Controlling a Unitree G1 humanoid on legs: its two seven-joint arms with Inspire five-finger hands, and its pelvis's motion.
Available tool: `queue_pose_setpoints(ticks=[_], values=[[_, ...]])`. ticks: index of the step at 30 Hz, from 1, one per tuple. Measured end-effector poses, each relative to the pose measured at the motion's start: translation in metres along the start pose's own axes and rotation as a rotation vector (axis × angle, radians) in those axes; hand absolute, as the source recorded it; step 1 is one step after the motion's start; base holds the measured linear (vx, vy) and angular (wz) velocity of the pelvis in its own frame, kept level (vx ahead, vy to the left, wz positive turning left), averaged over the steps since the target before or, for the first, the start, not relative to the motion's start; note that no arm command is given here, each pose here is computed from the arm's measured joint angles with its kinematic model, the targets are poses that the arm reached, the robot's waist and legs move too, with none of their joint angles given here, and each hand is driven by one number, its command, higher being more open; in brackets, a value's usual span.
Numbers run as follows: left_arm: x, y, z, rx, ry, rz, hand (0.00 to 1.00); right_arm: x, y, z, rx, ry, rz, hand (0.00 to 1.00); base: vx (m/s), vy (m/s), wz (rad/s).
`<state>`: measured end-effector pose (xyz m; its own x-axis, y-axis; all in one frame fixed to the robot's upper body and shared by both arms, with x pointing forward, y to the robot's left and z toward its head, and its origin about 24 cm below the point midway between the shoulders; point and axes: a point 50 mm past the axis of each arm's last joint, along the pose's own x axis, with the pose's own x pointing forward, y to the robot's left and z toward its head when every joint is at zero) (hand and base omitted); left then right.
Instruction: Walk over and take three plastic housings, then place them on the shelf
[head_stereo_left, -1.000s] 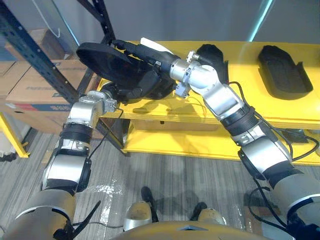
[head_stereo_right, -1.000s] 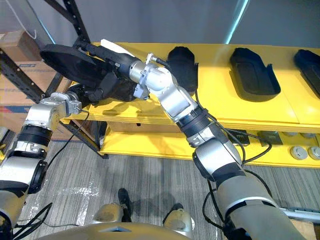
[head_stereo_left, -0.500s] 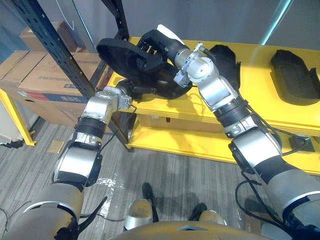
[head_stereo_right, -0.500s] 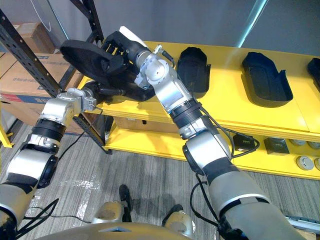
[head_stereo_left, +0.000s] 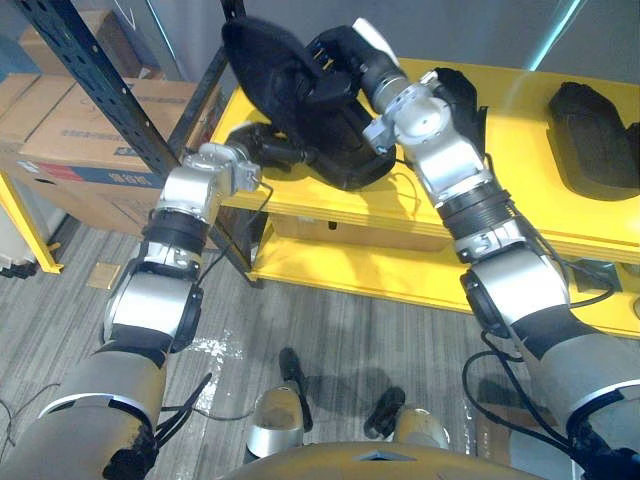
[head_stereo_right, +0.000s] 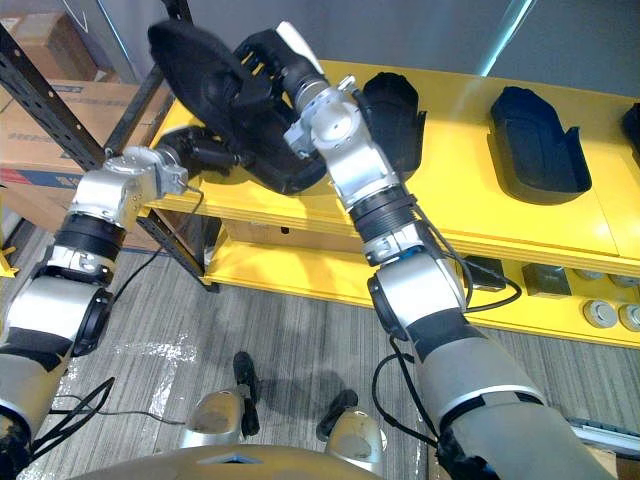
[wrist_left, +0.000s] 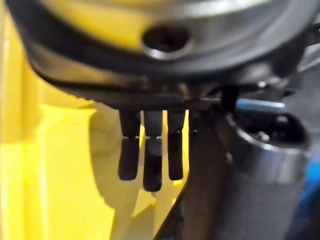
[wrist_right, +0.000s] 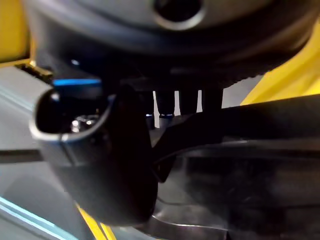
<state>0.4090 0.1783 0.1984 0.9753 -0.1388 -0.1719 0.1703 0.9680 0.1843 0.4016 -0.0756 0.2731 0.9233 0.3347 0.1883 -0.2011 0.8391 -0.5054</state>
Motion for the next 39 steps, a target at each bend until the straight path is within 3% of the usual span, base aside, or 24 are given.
queue_pose_setpoints(ticks=[8, 13, 17, 27, 32, 39], values=[[-0.007, 0.005, 0.021, -0.028, -0.166, 0.048, 1.0, -0.004, -0.028, -0.027, 0.352, 0.106, -0.06, 0.0, 0.0, -0.018, 0.11], [-0.044, 0.028, 0.028, -0.069, -0.393, 0.105, 1.0, -0.012, -0.047, -0.05, 0.476, 0.196, -0.104, 0.0, 0.03, -0.035, 0.2], [-0.075, 0.044, 0.002, -0.094, -0.465, 0.194, 1.0, -0.024, -0.061, -0.072, 0.563, 0.273, -0.177, 0.0, 0.06, -0.033, 0.17], [-0.14, 0.001, -0.068, -0.223, -0.558, 0.184, 1.0, -0.058, -0.068, -0.139, 0.75, 0.556, -0.428, 0.0, 0.02, -0.011, 0.2], [-0.165, -0.008, -0.067, -0.213, -0.69, 0.189, 1.0, -0.064, -0.066, -0.149, 0.817, 0.609, -0.482, 0.0, -0.02, 0.007, 0.11], [-0.181, -0.036, -0.063, -0.224, -0.773, 0.046, 1.0, -0.064, -0.063, -0.152, 0.879, 0.644, -0.52, 0.0, 0.0, 0.0, 0.01]])
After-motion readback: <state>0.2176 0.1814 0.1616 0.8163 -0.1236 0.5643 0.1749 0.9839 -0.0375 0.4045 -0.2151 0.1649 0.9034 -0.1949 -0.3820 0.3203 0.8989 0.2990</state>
